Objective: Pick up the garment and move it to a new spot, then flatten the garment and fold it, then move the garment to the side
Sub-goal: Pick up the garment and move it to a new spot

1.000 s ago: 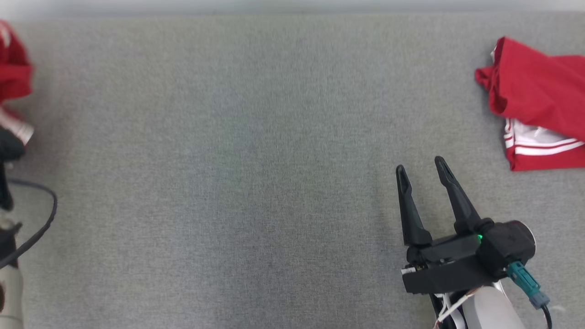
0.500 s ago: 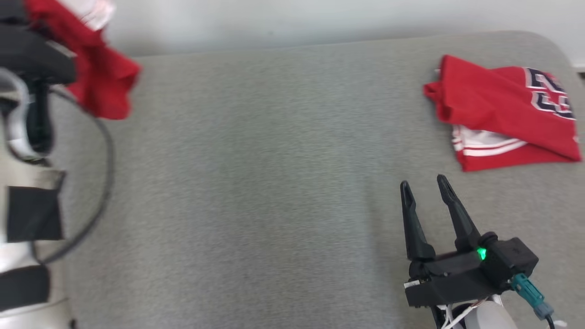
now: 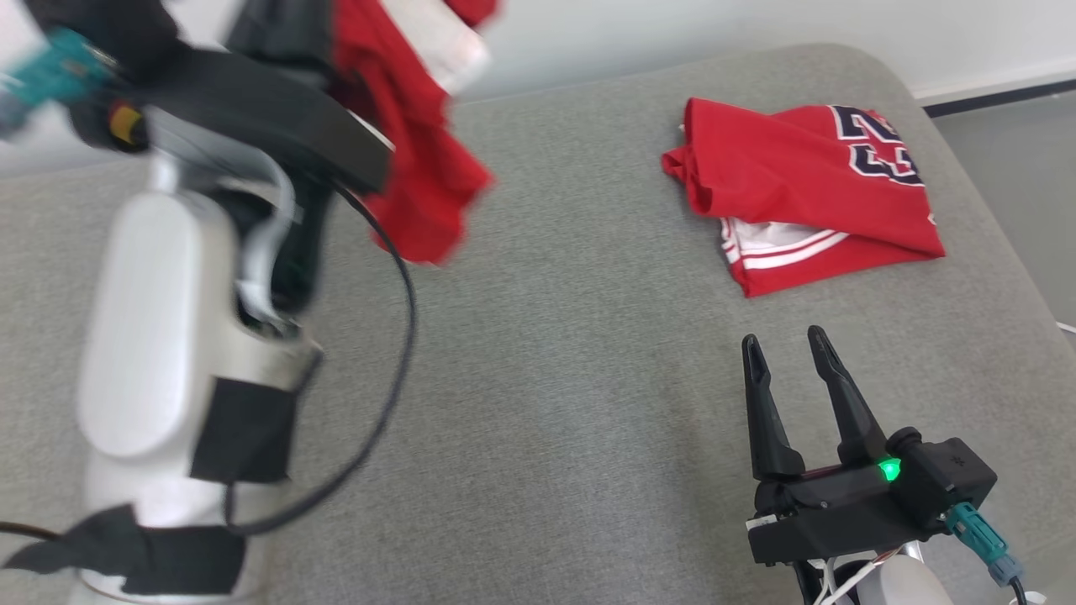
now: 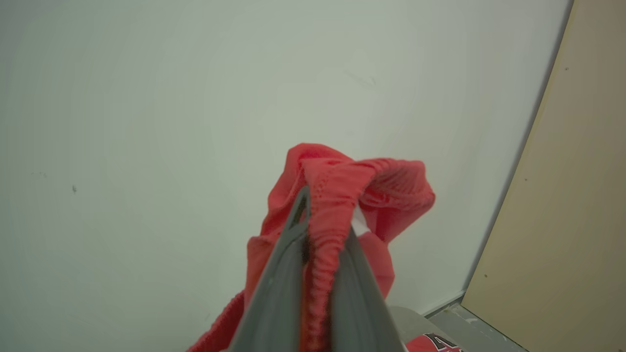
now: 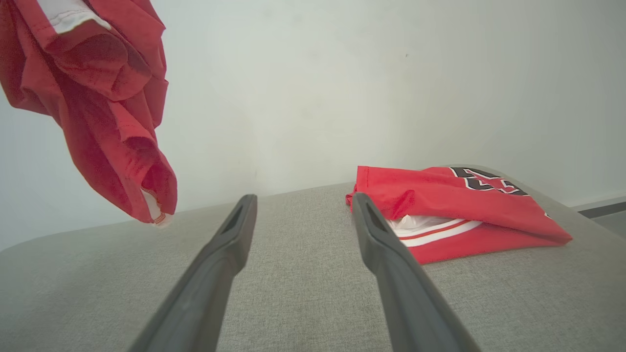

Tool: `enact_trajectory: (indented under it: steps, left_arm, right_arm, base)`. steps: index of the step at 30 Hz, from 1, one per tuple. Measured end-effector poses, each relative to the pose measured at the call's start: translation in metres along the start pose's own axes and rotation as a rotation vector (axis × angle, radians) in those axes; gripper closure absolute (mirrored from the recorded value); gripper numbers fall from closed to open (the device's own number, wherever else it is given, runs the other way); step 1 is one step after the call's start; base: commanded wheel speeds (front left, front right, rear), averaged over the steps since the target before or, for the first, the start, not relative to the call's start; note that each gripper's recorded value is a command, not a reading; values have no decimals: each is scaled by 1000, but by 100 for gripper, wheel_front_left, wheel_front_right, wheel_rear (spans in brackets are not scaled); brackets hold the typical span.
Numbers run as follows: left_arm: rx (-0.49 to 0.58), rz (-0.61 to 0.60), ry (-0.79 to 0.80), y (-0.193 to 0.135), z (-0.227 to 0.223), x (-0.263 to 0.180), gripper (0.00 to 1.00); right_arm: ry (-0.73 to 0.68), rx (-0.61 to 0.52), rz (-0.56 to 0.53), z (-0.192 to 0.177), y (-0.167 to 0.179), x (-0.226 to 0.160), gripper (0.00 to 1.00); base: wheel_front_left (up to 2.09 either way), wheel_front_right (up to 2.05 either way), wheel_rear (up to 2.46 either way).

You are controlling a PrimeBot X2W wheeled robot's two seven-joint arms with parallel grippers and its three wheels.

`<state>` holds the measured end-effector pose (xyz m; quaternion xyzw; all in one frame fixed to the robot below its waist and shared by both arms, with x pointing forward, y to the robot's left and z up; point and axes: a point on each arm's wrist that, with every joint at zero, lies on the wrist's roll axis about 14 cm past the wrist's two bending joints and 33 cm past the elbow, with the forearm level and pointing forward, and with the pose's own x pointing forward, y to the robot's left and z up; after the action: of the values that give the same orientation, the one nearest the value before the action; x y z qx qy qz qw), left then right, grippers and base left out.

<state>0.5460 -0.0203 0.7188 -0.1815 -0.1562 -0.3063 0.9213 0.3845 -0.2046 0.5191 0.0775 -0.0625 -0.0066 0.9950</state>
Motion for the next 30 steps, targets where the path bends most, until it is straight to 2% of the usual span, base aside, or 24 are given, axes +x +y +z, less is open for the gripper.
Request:
enact_trajectory:
  steps: [4, 7, 10, 17, 21, 27, 28, 29, 30]
  left_arm:
    - [-119, -36, 61, -21, -36, -6, 100]
    - [-182, -9, 138, -24, -73, -22, 100]
    - [-231, 67, 221, -13, -114, -50, 100]
    - [-263, 290, 434, 28, -199, -143, 100]
    - [-266, 385, 501, 44, -222, -189, 100]
    - [-272, 432, 506, 47, -224, -218, 100]
    - [-270, 435, 501, 48, -222, -221, 82]
    - [-271, 437, 502, 47, -222, -224, 75]
    - [-271, 444, 492, 48, -219, -226, 54]
  right_arm:
    - [8, -5, -23, -2, -7, -5, 0]
    - [29, -7, -22, -8, -7, -6, 0]
    - [37, -9, -11, -12, -3, -4, 0]
    - [68, -8, 27, -24, 8, 1, 0]
    - [77, -8, 48, -27, 15, 2, 0]
    - [73, -5, 78, -26, 26, 1, 0]
    - [74, -3, 81, -26, 27, -1, 0]
    - [76, -1, 84, -26, 28, -3, 0]
    - [76, 0, 87, -26, 29, -4, 0]
  base:
    - [0, 0, 0]
    - [0, 0, 0]
    - [0, 0, 0]
    - [0, 0, 0]
    - [0, 0, 0]
    - [0, 0, 0]
    - [0, 0, 0]
    - [0, 0, 0]
    - [0, 0, 0]
